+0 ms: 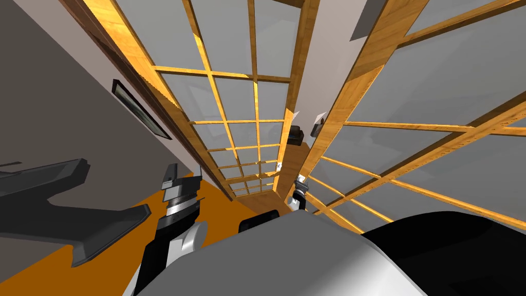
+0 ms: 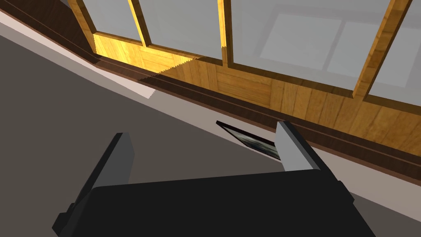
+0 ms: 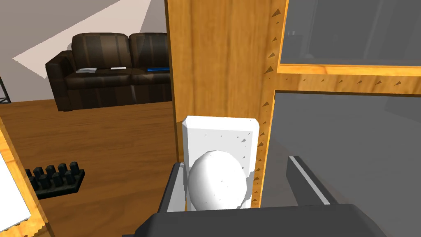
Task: Push the door open
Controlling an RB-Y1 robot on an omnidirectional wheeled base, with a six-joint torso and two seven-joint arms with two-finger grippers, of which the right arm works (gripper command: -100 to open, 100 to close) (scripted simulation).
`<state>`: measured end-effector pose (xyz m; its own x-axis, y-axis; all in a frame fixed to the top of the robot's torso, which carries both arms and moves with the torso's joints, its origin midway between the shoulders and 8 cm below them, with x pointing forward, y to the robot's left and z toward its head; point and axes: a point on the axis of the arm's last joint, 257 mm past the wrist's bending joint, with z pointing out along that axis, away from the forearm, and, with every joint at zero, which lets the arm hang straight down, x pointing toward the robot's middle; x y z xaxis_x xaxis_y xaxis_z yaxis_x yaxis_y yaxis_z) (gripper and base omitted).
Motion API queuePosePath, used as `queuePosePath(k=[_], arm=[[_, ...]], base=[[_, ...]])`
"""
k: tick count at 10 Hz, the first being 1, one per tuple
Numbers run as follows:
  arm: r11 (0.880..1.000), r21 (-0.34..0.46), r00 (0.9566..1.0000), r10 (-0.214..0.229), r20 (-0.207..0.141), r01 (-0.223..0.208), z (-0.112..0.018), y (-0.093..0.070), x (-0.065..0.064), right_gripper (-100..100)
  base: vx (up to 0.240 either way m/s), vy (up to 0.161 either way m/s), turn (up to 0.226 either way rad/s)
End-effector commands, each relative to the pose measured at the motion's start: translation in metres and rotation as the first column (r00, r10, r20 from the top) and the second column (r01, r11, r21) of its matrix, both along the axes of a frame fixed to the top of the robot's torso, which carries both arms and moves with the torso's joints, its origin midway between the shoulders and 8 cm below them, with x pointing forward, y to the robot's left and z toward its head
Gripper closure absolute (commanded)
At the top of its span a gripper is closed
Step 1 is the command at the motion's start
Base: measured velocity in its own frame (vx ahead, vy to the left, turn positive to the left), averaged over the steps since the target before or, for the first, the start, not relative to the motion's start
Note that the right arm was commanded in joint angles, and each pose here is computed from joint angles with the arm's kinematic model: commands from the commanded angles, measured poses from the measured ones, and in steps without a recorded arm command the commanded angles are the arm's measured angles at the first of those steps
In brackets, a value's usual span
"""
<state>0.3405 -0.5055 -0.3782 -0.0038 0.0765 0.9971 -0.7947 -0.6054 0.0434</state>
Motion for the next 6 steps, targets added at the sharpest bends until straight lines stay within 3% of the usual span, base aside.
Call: queuePosePath(k=[1, 2, 6], arm=[[0.998, -0.014, 0.9981, -0.060, 0.014, 0.060, 0.005, -0.018, -0.012, 100], [0.998, -0.014, 0.9981, -0.060, 0.014, 0.060, 0.005, -0.018, -0.012, 100], [0.992, 0.006, 0.9917, -0.128, 0.014, 0.128, 0.000, -0.026, -0.024, 100]], base=[[0.067, -0.056, 0.085], [0.052, -0.048, 0.020], [0.057, -0.042, 0.049]])
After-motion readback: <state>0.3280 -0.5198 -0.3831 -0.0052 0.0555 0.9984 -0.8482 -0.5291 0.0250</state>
